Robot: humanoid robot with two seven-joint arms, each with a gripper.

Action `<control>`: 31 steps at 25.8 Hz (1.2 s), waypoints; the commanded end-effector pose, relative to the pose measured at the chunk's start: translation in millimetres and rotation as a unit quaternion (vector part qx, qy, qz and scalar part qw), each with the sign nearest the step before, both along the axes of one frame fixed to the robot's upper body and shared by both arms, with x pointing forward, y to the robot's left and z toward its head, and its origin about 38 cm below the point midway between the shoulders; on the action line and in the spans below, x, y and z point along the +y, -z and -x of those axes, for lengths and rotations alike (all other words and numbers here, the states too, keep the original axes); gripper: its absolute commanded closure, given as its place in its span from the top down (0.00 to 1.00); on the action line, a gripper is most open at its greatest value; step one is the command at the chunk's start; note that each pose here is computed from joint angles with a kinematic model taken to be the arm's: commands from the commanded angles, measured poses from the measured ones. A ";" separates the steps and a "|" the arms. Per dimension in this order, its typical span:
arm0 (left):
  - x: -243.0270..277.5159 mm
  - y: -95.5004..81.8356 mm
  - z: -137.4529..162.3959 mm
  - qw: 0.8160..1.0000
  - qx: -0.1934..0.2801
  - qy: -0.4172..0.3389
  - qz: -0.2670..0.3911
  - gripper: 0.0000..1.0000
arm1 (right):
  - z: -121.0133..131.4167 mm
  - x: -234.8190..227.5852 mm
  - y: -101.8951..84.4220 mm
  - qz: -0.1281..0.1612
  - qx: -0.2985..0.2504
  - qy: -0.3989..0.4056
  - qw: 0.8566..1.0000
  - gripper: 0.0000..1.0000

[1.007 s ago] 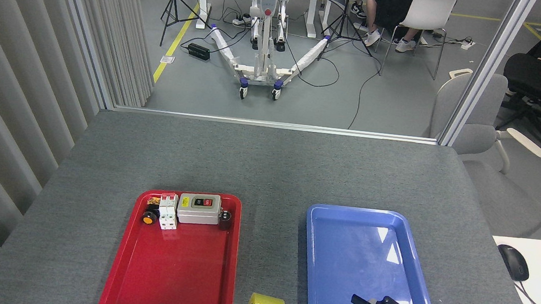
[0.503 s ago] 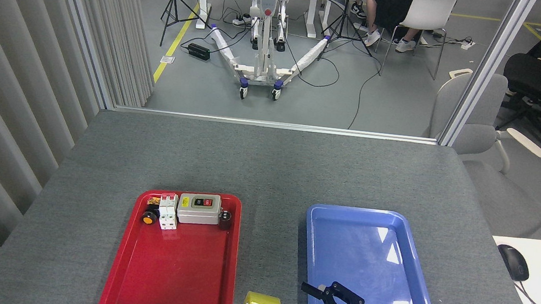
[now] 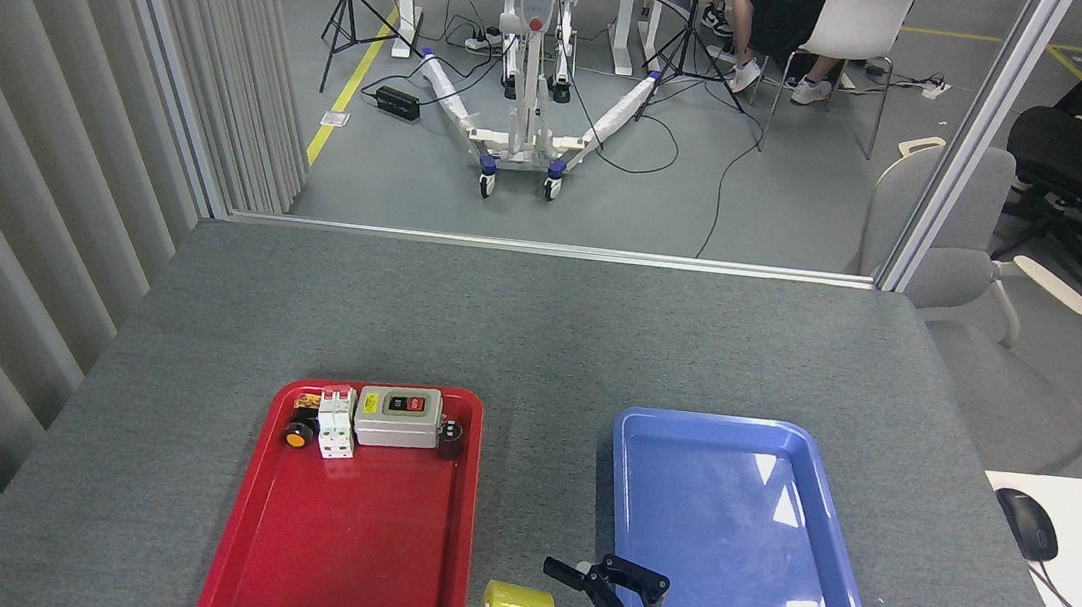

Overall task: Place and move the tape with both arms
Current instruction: 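Move the right gripper to the tape roll at the red tray's edge, then close the right gripper on the tape roll and release the left gripper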

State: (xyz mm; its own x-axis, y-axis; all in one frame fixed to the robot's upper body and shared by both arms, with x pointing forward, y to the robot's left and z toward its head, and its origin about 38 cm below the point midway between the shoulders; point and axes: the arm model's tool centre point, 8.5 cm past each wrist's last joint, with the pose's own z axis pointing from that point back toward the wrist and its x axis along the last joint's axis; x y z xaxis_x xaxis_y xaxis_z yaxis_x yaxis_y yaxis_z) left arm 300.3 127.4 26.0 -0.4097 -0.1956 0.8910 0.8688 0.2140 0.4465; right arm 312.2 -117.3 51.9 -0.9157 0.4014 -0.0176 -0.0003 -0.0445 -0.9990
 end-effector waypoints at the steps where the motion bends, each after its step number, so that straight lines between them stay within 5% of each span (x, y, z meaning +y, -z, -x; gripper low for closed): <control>1: 0.1 0.5 0.0 1.000 0.001 0.000 0.000 0.00 | -10.8 4.0 -0.1 0.000 -0.001 0.003 1.000 0.73; 24: 6.6 1.9 -1.3 1.000 0.002 -0.009 -0.001 0.00 | -12.2 17.2 1.6 0.007 0.002 -0.029 1.000 0.33; 31: 11.7 1.0 -0.2 1.000 0.000 -0.009 0.006 0.00 | -12.8 16.6 1.3 0.008 0.001 -0.029 1.000 0.32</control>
